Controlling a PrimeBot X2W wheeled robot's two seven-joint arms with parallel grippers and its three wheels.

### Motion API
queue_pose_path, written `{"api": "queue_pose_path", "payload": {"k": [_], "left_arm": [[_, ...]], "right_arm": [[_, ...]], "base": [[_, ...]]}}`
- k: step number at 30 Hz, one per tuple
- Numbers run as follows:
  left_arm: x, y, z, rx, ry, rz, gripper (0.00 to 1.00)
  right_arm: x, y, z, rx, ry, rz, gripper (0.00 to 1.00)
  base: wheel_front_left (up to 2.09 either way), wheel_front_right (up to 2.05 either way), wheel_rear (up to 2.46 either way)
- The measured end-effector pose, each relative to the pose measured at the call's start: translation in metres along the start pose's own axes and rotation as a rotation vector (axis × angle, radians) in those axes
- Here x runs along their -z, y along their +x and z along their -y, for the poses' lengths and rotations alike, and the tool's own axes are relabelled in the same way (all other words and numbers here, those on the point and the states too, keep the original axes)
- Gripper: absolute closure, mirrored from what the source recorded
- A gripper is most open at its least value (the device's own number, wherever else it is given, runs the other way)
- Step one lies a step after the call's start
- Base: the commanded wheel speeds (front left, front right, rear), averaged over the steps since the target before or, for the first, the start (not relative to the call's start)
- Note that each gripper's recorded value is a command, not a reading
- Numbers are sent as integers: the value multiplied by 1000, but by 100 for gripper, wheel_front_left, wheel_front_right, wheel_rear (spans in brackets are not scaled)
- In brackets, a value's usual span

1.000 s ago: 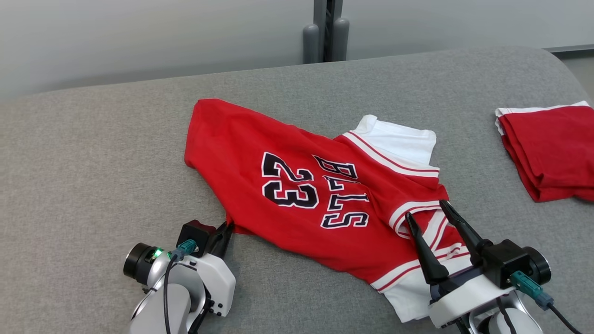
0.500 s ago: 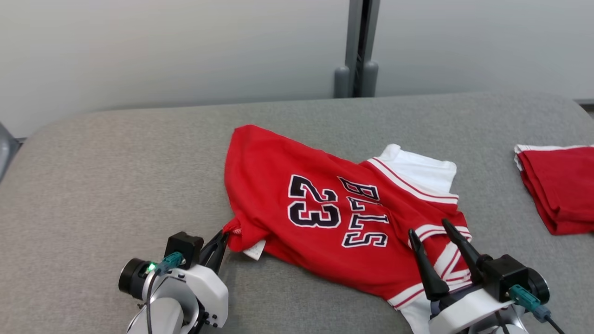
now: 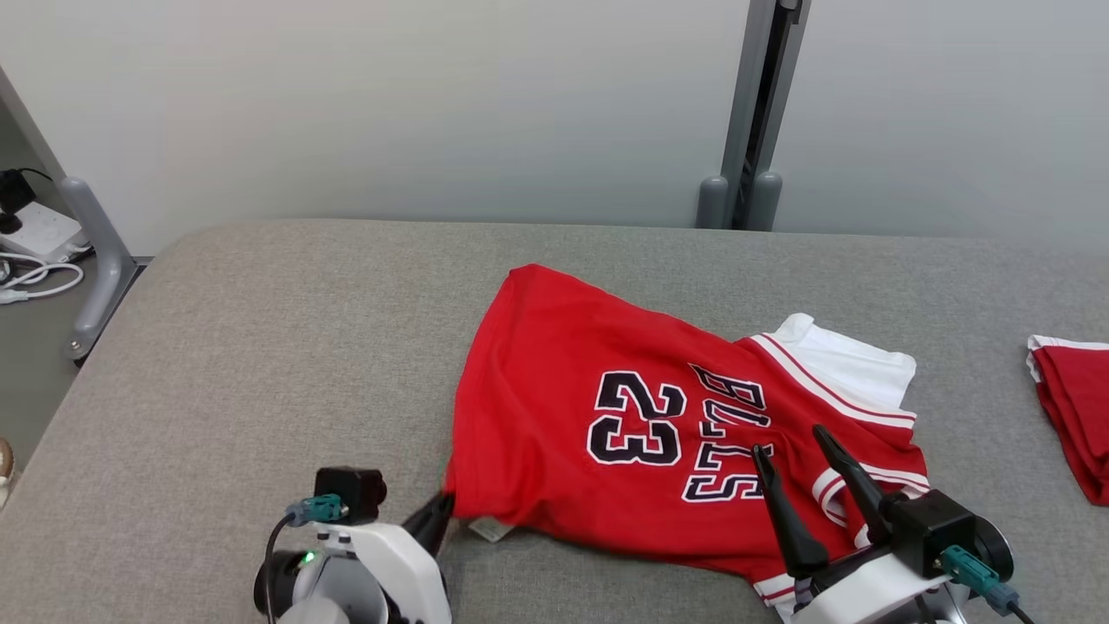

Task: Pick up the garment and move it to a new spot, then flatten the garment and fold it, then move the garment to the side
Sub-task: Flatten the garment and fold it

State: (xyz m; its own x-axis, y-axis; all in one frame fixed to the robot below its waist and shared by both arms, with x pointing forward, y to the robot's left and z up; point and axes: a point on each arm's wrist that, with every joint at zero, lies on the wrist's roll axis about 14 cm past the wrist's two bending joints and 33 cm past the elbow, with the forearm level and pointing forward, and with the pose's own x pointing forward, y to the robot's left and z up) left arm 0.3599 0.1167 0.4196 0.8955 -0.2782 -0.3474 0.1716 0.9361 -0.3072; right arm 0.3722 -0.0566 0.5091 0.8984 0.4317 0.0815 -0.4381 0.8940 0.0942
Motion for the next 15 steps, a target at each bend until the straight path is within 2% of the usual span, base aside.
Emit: {"api": "queue_pose_path", "payload": {"k": [4,5,6,7,8,9,10,13,15], "left_arm": [[25,-12,-8,4,-20,-136,100],[27,-15,-16,-13,-11,-153,95],[24,-17,-25,-40,4,-150,69],[19,-17,-33,-75,13,-131,49],[13,-17,-40,-112,25,-112,35],[8,-17,-47,-144,43,-92,11],[1,-18,-53,-177,65,-67,0],[-26,-17,-68,-261,104,39,0],[-32,-15,-64,-253,107,74,0]], "right_arm": [[1,1,-5,-13,1,-3,0],[1,0,-5,-14,1,-3,0],[1,0,-5,-15,1,-4,0],[2,0,-5,-14,2,-4,0],[2,-1,-5,-13,3,-6,0],[3,-1,-4,-12,3,-8,0],[3,-1,-3,-10,2,-10,0],[5,-2,-2,-7,2,-15,0],[6,-3,-2,-6,2,-18,0]], "base": [[0,0,0],[0,0,0],[0,0,0],[0,0,0],[0,0,0],[0,0,0],[0,0,0],[0,0,0],[0,0,0]]}}
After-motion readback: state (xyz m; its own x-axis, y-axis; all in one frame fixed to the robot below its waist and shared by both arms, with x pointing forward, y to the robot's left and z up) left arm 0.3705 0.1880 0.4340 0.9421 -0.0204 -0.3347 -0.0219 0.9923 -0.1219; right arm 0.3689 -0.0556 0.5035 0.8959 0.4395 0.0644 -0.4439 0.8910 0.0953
